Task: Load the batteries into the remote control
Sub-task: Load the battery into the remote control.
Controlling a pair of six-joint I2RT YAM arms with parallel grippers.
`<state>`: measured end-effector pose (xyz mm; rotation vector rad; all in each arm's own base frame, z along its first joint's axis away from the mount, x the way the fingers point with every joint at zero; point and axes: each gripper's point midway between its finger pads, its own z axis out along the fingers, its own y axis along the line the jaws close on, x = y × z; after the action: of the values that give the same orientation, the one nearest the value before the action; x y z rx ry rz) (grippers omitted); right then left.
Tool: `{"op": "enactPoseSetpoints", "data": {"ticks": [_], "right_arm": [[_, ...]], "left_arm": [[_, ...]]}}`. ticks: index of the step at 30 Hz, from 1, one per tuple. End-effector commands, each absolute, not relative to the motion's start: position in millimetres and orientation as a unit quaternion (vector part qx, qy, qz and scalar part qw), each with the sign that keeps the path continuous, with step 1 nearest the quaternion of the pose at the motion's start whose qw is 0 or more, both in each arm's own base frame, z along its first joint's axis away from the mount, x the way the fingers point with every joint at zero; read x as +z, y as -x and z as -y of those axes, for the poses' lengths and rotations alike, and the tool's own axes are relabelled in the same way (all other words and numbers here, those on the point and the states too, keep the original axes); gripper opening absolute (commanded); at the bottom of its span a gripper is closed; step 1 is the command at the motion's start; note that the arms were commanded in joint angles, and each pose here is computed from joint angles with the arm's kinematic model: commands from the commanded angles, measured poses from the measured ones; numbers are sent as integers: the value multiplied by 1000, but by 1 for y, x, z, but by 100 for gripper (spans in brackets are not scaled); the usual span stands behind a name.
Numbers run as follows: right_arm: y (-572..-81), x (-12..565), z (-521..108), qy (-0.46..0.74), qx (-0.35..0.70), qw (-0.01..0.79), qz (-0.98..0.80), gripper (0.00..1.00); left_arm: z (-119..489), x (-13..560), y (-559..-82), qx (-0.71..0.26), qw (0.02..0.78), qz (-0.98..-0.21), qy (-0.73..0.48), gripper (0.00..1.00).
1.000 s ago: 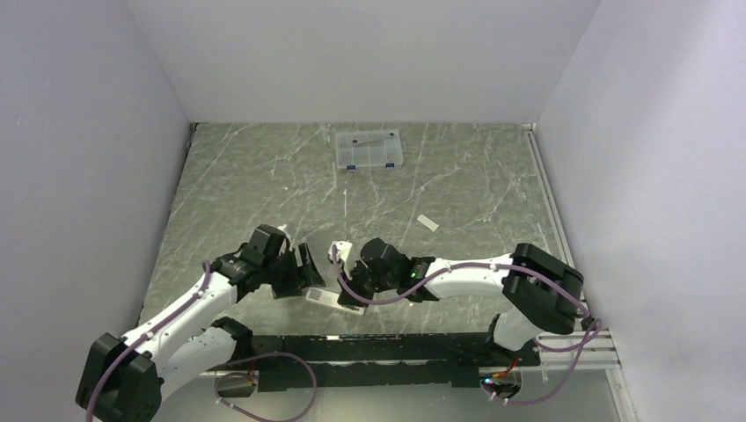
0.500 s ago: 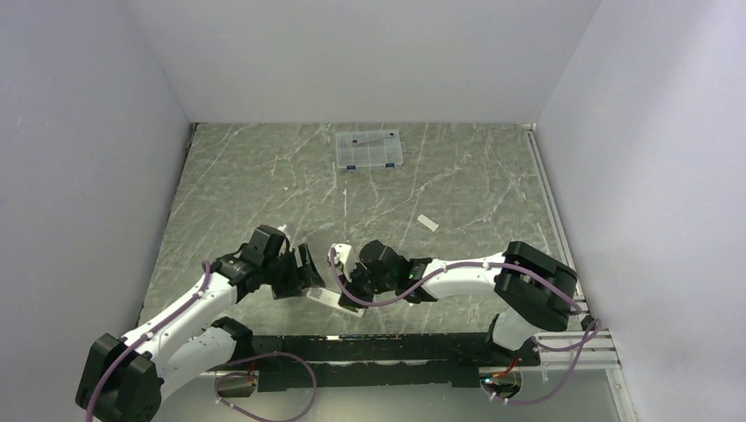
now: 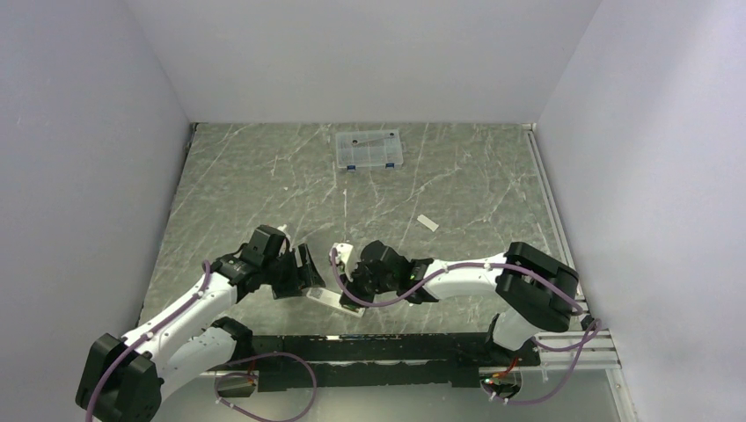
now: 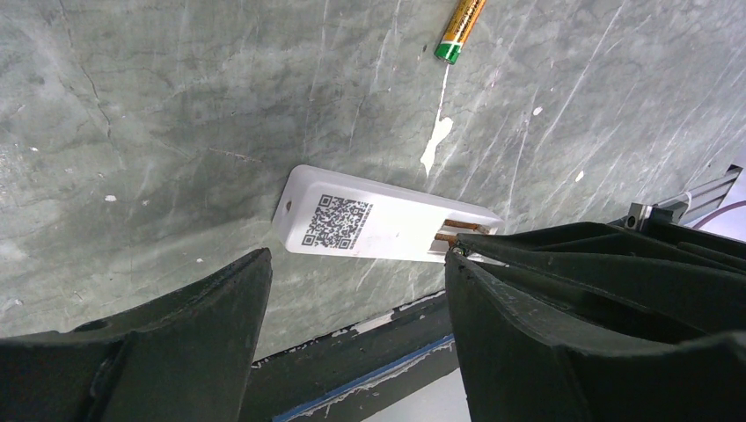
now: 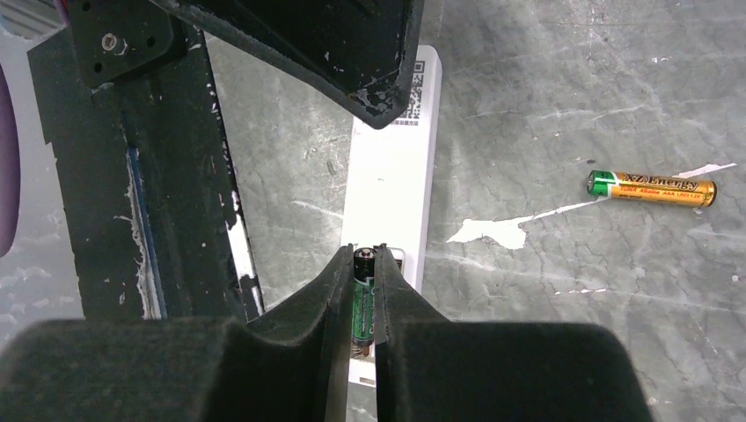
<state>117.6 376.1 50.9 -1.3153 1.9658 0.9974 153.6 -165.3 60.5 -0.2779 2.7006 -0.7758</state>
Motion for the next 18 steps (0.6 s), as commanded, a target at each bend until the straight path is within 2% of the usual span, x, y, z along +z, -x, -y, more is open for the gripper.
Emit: {"op": "enactPoseSetpoints", "data": {"ticks": [1,15,18], "right_arm": [[-119,63,-383,489,388,307,-718,0],[-108,58,-379,487,398,279,-726,0],[-106,58,-380,486,400,274,-727,3]], "left_arm": [[167,65,-158,-276,173,-941,93,77],[168,64,-159,-278,173,-940,92,77],[168,64,-159,-278,172,-940,92,77]]}}
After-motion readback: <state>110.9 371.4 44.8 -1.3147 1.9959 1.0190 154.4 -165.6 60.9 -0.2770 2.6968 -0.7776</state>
